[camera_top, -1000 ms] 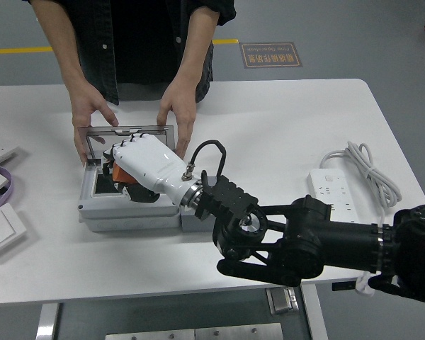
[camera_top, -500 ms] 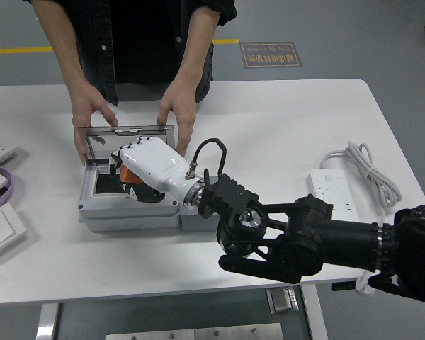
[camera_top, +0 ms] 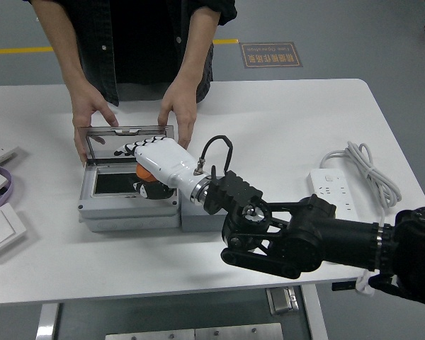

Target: Pick up the cylinder from the cube,place it in the box,flap close box

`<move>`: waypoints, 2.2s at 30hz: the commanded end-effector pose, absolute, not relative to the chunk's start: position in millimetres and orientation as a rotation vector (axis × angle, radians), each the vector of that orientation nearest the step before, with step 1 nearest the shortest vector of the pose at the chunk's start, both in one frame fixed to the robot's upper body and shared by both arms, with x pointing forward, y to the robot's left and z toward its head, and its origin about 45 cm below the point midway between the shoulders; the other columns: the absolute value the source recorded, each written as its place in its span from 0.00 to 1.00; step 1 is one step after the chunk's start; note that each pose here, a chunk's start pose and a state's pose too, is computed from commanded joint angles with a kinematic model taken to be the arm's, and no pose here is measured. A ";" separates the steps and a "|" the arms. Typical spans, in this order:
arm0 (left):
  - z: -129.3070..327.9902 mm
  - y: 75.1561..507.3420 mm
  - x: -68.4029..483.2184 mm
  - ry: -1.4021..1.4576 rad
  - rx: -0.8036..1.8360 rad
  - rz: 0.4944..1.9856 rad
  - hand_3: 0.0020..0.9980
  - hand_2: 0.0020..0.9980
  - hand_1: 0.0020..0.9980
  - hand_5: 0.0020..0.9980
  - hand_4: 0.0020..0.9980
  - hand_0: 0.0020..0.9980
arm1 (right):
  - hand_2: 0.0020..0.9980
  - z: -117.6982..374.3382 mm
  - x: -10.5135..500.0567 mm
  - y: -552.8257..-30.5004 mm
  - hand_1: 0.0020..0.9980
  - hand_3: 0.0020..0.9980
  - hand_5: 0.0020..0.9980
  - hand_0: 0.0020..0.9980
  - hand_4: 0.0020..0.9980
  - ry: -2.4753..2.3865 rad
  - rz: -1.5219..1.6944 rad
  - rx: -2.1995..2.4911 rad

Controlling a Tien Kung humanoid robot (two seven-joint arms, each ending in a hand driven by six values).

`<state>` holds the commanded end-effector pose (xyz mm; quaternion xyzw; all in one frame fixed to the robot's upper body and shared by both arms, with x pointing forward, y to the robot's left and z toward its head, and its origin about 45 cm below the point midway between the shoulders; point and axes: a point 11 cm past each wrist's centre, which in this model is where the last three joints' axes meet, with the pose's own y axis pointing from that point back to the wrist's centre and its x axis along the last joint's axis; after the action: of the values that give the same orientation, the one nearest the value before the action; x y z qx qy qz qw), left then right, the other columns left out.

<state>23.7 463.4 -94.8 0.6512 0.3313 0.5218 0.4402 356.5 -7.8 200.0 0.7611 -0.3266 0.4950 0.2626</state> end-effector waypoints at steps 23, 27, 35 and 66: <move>-95.8 460.8 23.0 0.831 1.607 1.297 0.60 0.54 0.57 0.25 0.62 0.58 | 0.86 271.6 336.8 -0.5 0.87 0.90 0.33 0.94 0.85 -1.135 1.193 2.447; -95.3 461.7 25.0 0.829 1.605 1.301 0.60 0.54 0.57 0.25 0.59 0.58 | 0.84 282.6 353.5 -5.9 0.85 0.87 0.34 0.90 0.84 -1.162 1.192 2.436; -94.0 464.8 23.4 0.832 1.614 1.294 0.60 0.54 0.57 0.25 0.58 0.58 | 0.83 291.6 403.2 -25.8 0.83 0.86 0.34 0.86 0.83 -1.255 1.133 2.350; -93.9 460.6 37.4 0.806 1.579 1.296 0.58 0.53 0.57 0.26 0.59 0.58 | 0.78 220.6 400.4 -46.8 0.77 0.82 0.34 0.81 0.79 -1.270 0.789 2.372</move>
<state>37.4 460.6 -93.9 0.6402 0.3266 0.5255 0.4554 400.4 -46.8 220.6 0.8339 -0.4467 0.2773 0.1680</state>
